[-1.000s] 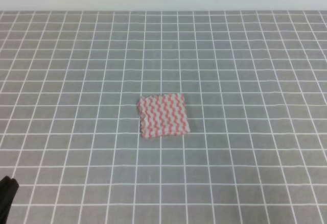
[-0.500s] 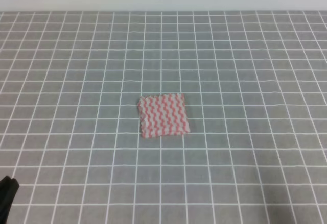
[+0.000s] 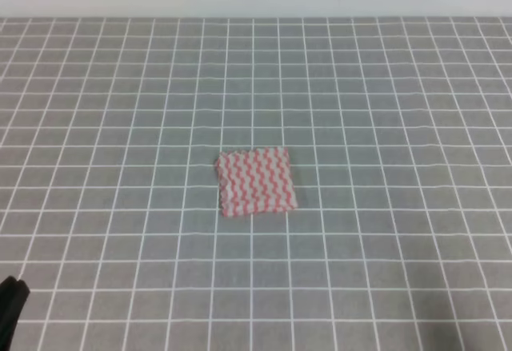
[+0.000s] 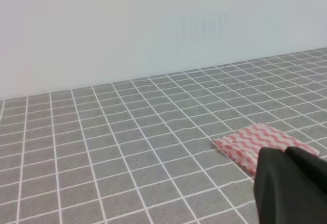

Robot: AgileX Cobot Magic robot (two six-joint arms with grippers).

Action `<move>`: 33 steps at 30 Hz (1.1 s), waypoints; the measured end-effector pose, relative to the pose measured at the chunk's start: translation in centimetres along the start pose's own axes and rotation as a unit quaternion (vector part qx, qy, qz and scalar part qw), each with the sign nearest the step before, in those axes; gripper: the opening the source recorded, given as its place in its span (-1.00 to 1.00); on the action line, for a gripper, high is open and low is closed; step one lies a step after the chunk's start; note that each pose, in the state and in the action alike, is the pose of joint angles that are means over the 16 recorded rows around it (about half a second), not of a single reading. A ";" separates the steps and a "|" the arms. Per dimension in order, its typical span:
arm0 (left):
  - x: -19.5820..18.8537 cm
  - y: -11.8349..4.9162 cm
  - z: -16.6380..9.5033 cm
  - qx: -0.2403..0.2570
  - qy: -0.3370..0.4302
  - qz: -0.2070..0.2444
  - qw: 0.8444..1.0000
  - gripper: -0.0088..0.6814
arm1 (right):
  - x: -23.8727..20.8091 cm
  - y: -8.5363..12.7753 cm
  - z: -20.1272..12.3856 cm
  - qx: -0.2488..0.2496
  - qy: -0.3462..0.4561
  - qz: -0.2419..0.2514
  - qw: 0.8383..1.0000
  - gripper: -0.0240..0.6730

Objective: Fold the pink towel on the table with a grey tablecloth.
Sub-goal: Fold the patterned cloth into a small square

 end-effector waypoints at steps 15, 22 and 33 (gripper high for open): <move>0.0 0.0 -0.1 0.000 0.001 -0.002 1.000 -0.99 | 0.0 -0.2 -2.1 -0.028 0.065 -0.004 0.997 -0.97; 0.0 0.0 -0.1 0.000 0.002 -0.001 1.000 -0.99 | -0.1 -0.3 -2.2 -0.029 0.069 -0.005 0.997 -0.97; 0.0 -0.1 -0.4 -0.001 0.005 -0.001 1.000 -0.98 | 0.0 -0.3 -2.3 -0.026 0.070 -0.005 0.997 -0.97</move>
Point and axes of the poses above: a point on each arm's last joint axis where the gripper is mounted, x pointing out along that axis toward the gripper, y along the wrist's bending axis when the last joint is at zero, z = x × y, the point moved 5 cm from there along x, pointing out along that axis toward the gripper, and after that the axes turned 11 degrees about x, right-handed, at the moved point
